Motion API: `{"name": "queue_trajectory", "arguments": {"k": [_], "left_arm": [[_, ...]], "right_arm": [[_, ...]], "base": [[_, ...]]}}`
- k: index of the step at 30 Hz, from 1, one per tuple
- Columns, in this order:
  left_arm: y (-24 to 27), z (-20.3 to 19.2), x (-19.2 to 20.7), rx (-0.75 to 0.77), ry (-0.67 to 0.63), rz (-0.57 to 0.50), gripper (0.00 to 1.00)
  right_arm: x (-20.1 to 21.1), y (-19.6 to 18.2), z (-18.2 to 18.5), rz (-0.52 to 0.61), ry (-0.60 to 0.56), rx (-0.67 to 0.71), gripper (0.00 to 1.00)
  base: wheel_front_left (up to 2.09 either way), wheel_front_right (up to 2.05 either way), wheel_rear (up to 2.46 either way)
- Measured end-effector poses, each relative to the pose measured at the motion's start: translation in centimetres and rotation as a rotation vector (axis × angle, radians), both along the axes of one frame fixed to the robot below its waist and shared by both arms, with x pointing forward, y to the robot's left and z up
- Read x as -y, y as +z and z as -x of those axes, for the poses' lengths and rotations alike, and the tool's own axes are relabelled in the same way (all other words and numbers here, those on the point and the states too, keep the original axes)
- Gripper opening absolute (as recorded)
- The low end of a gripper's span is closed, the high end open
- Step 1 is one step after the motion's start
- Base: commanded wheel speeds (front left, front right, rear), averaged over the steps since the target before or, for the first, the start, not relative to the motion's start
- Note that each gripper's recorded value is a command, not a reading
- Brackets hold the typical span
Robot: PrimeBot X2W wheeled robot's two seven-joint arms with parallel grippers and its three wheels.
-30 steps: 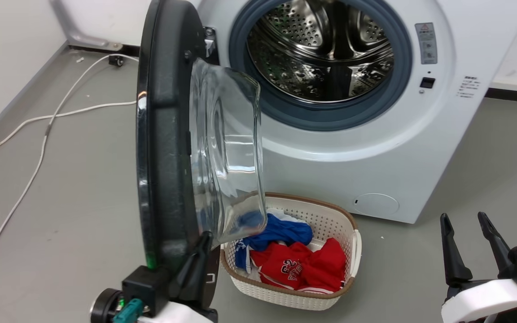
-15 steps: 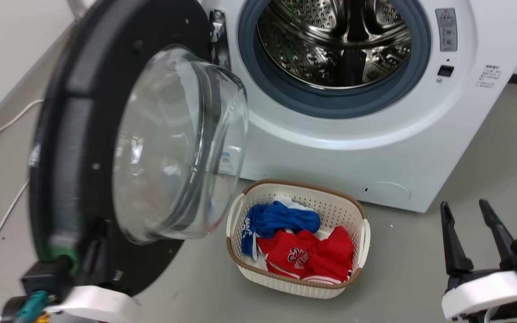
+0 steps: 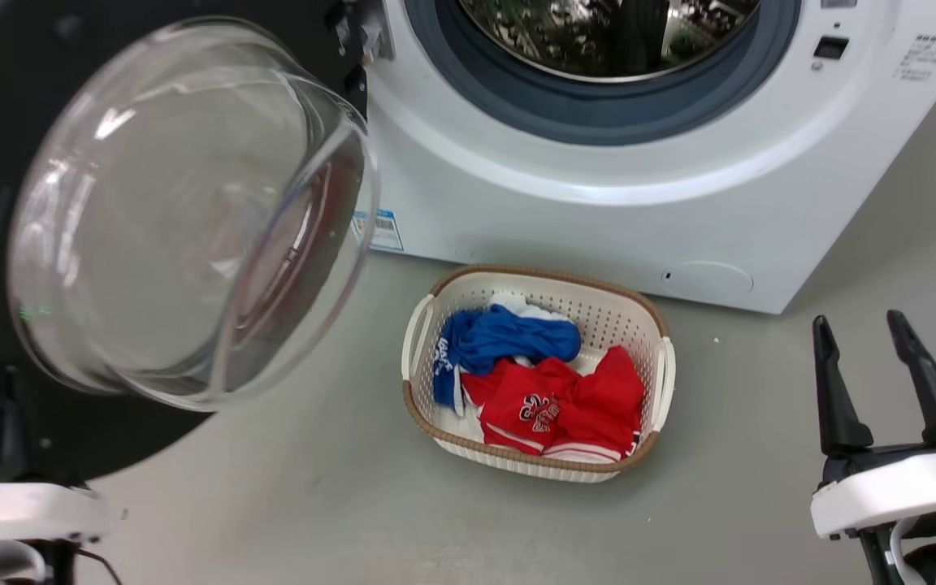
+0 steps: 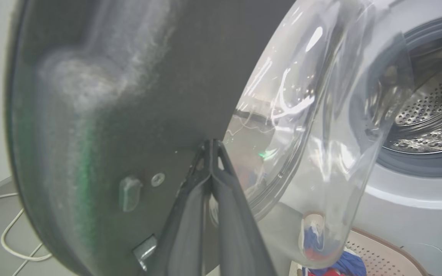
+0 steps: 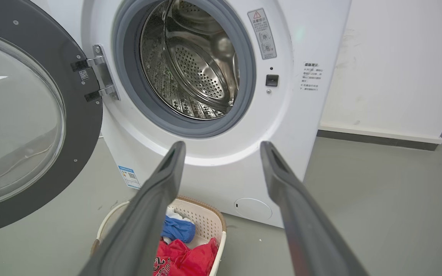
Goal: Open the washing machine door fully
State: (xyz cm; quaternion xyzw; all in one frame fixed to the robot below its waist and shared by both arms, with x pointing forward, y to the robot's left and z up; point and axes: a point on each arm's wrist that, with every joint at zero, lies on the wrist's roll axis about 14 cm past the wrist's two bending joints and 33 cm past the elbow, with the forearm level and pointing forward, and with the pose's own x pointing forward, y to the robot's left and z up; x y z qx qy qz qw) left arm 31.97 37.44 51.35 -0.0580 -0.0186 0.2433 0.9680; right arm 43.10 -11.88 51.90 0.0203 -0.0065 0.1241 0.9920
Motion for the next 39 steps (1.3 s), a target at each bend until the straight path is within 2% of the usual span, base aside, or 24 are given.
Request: {"name": "queue_trajectory", "arguments": {"k": [11, 20, 28, 39], "left_arm": [[-0.9, 0.5, -4.5, -0.025, 0.092, 0.002, 0.00], [0.2, 0.9, -3.8, -0.009, 0.066, -0.050, 0.00], [1.4, 2.8, 0.1, 0.024, 0.000, -0.097, 0.00], [2.0, 0.8, 10.4, 0.037, -0.272, -0.069, 0.00]], "right_arm": [[0.2, -1.0, -0.7, 0.006, -0.002, -0.022, 1.00], [0.0, 0.0, 0.1, 0.000, 0.001, 0.000, 1.00], [0.2, 1.2, 2.6, -0.009, -0.003, 0.019, 1.00], [2.3, 2.0, 5.5, -0.014, -0.061, 0.033, 1.00]], "base": [[0.00, 0.00, 0.00], [0.00, 0.00, 0.00], [0.00, 0.00, 0.00], [0.00, 0.00, 0.00]]}}
